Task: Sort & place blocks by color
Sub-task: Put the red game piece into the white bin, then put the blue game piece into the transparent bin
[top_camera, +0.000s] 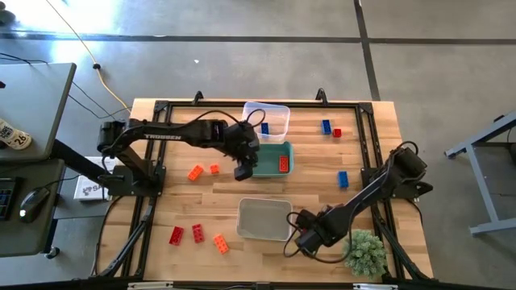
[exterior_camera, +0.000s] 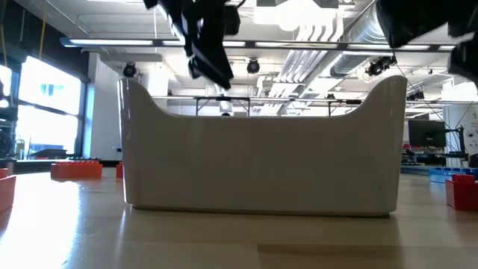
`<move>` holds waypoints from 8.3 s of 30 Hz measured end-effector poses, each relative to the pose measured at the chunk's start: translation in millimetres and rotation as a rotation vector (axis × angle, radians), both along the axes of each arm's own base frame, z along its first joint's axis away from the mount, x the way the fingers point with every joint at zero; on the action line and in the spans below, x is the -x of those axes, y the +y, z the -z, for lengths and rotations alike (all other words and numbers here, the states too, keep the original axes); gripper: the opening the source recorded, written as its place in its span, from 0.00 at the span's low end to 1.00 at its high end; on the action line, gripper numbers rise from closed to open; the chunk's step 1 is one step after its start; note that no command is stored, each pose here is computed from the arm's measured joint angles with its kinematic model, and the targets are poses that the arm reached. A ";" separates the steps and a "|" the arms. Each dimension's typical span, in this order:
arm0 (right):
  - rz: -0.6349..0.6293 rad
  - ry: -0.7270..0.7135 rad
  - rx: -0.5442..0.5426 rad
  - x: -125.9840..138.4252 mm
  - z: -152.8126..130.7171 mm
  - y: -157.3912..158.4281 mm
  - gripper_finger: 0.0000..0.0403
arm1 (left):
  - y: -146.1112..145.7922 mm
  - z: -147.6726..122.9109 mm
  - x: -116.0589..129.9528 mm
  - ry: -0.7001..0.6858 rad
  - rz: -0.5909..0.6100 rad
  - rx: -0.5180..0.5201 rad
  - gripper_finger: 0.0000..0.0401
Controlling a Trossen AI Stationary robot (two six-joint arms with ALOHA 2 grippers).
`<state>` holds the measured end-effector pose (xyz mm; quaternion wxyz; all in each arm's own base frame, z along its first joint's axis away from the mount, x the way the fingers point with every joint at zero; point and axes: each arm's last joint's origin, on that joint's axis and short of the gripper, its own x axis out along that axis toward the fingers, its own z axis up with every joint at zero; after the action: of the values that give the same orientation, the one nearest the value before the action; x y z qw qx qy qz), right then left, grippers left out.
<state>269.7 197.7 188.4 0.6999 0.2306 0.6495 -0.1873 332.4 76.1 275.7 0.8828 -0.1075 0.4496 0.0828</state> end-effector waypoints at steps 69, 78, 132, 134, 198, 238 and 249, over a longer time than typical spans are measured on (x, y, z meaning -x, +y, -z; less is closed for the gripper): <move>0.043 -0.263 0.111 -32.7 -117.0 -38.6 0.29 | -22.7 4.2 162.3 0.345 -0.542 -0.168 0.45; -0.114 -0.366 0.048 -64.5 -112.2 -66.0 0.29 | 27.3 6.4 166.2 0.317 -0.551 -0.138 0.45; -0.466 -0.375 -0.194 -100.3 -44.4 -78.8 0.56 | 145.6 64.0 139.2 0.686 0.570 -0.404 0.45; -0.462 -0.377 -0.179 -100.5 -44.3 -79.2 0.57 | 143.3 68.9 141.3 0.700 0.604 -0.396 0.45; -0.245 -0.409 -0.170 -96.0 -70.4 -113.2 0.57 | 142.3 99.0 116.6 0.682 0.281 -0.339 0.28; 0.282 -0.256 -0.026 -36.6 -113.4 -128.2 0.57 | 153.0 76.4 32.7 0.237 0.270 -0.577 0.31; 0.297 -0.259 -0.030 -29.8 -113.3 -104.2 0.57 | 148.2 80.6 23.4 0.245 0.264 -0.613 0.33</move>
<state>299.5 93.6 301.7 0.7387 0.3565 0.5156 -0.2479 309.0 224.2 195.1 0.8168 0.2322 0.5164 0.1112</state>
